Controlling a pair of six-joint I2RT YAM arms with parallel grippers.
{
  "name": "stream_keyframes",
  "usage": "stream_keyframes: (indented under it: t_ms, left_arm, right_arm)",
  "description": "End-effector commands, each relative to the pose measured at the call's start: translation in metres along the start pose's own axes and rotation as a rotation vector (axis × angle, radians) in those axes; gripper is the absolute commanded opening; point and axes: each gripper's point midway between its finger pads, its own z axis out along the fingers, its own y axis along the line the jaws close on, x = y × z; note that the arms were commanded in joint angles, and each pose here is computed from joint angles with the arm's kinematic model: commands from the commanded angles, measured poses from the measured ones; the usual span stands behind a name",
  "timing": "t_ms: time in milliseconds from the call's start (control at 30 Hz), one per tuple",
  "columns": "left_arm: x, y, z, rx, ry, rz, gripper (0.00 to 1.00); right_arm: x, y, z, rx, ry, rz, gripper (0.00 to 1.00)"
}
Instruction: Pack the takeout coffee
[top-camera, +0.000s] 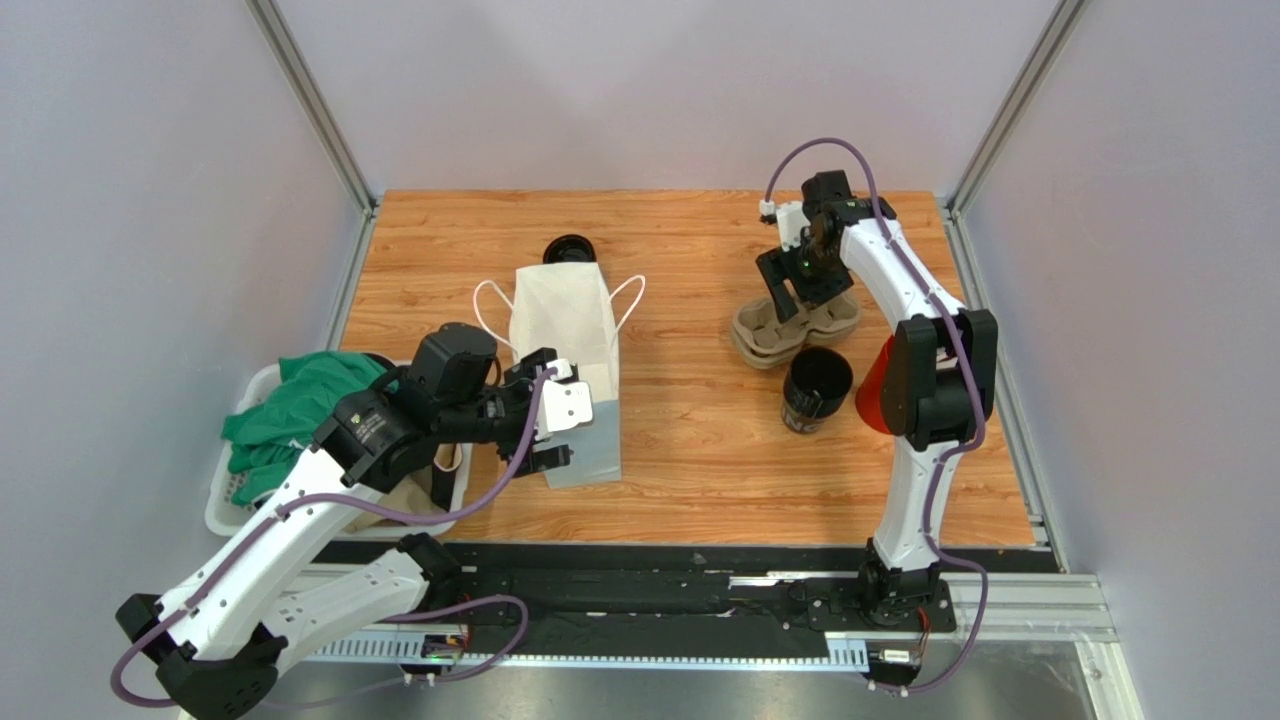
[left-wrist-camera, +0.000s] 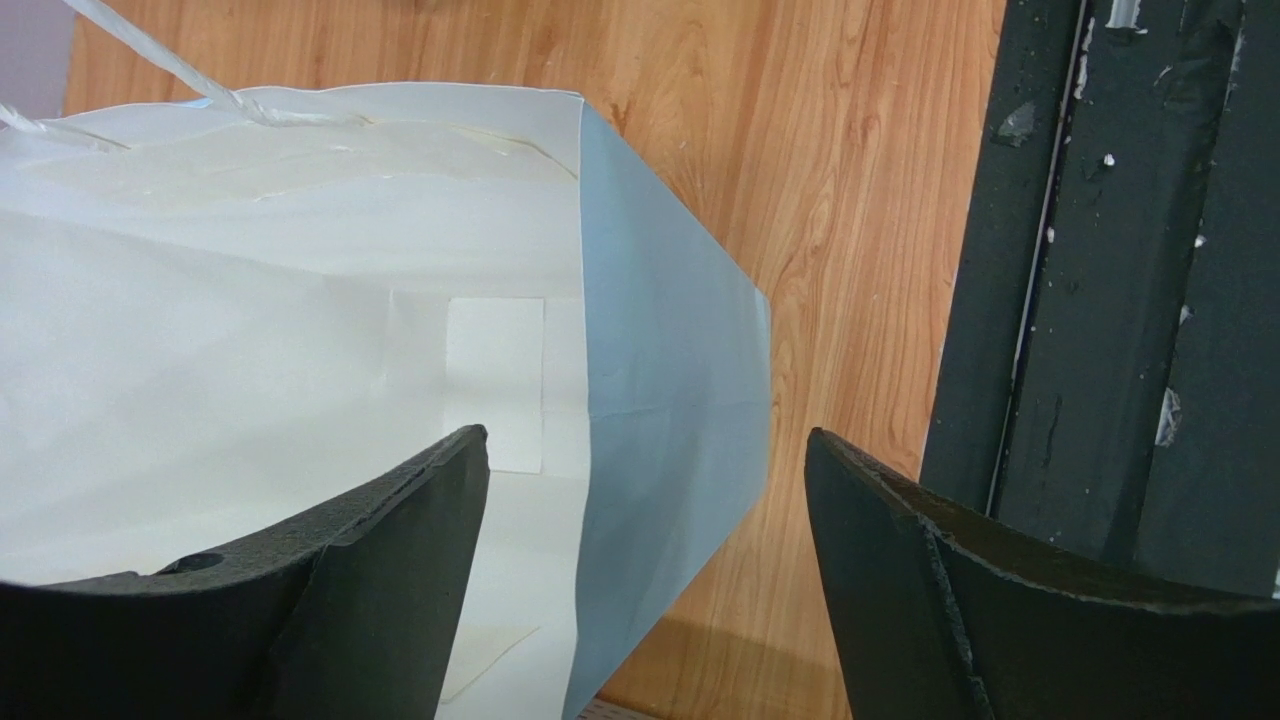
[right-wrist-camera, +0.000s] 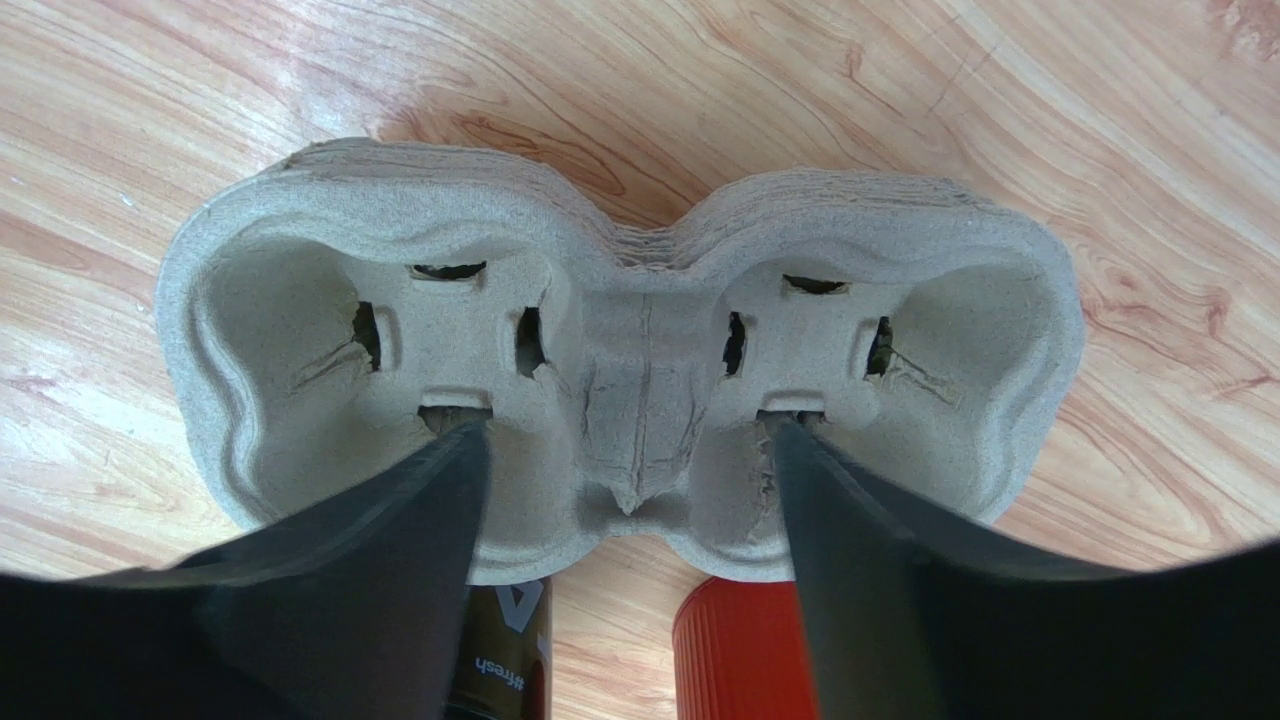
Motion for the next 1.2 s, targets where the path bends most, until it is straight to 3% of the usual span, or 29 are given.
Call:
stream_keyframes:
  t_ms: [0,133,500,800,867,1167]
  left_arm:
    - [-0.006,0.007,-0.002,-0.039,-0.029,0.028,0.86]
    - [-0.011,0.01,-0.005,-0.064,-0.05,0.029,0.87]
    - [-0.01,0.016,-0.007,-0.111,-0.053,0.028,0.87]
    - [-0.008,0.018,-0.006,-0.127,-0.052,0.022,0.87]
    - [-0.008,0.018,-0.006,-0.128,-0.051,0.022,0.87]
    - [-0.005,0.019,-0.004,-0.137,-0.048,0.016,0.87]
  right_arm:
    - [-0.006,-0.002,0.0,0.018,-0.014,-0.009,0.68]
    - [-0.005,-0.002,0.003,0.013,-0.011,-0.005,0.6]
    - [0.0,-0.004,0.012,0.017,0.016,0.007,0.6]
    - [-0.001,0.0,0.009,0.001,0.003,0.006,0.41]
    - [-0.002,0.001,0.009,-0.004,-0.002,0.007,0.32]
    - [-0.014,0.005,-0.009,-0.016,-0.055,0.001,0.25]
